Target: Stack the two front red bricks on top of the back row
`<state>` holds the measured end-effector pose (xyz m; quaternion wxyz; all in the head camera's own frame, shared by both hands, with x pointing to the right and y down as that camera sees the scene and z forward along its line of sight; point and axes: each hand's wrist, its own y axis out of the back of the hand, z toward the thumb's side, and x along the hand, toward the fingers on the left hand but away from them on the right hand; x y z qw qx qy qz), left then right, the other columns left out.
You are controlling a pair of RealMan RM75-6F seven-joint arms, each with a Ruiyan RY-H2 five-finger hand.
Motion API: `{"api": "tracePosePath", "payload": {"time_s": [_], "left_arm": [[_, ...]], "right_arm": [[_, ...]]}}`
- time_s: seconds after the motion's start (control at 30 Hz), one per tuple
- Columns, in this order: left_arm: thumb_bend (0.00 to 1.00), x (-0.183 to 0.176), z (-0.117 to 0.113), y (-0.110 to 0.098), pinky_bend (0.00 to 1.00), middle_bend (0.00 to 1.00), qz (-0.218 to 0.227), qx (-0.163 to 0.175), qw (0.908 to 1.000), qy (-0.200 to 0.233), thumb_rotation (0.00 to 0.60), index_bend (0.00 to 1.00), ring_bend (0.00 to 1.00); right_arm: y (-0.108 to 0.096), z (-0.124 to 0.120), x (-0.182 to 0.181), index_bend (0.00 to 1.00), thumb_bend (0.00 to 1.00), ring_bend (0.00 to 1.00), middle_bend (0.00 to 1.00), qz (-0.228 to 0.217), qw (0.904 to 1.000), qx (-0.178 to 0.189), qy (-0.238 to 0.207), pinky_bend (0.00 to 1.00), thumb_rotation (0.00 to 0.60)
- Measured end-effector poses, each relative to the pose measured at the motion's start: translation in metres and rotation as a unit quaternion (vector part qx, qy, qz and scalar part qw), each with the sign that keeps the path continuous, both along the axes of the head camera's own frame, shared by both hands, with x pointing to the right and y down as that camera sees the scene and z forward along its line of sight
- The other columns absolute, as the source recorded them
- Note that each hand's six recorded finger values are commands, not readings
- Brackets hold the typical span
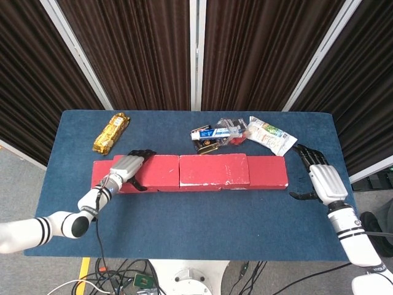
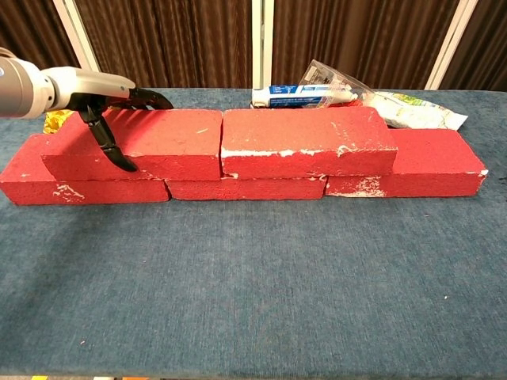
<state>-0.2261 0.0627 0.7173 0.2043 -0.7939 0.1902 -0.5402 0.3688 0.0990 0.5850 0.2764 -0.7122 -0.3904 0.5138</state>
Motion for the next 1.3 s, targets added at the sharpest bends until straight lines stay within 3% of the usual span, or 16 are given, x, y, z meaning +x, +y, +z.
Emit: {"api": "tracePosePath", "payload": {"time_s": [0.43,0.93,1.13,1.3], "left_arm": [[0.08,0.001,-0.005,0.002,0.0,0.0,0.004,-0.002,1.0,-0.003,0.6,0.0,0.0],[0.08,0.002,-0.027,-0.006,0.0,0.0,-0.001,0.018,0.9998,0.006,0.6,0.0,0.0],[0.08,-0.002,-0.049,-0.009,0.0,0.0,-0.013,0.047,0.9987,0.015,0.6,0.0,0.0],[0.09,-0.02,-0.075,-0.007,0.0,0.0,-0.036,0.091,0.9951,0.015,0.6,0.0,0.0]], "right_arm": [[-0.001,-0.001,0.002,0.0,0.0,0.0,0.0,0.002,1.0,0.002,0.0,0.0,0.6],[0.0,-0.004,0.005,0.0,0.0,0.0,0.0,0.004,1.0,0.004,-0.001,0.0,0.6],[0.002,-0.006,0.005,0.0,0.0,0.0,0.0,0.003,1.0,0.007,-0.002,0.0,0.6],[0.005,-0.008,0.007,0.0,0.0,0.0,0.0,0.002,1.0,0.009,-0.001,0.0,0.6]]}}
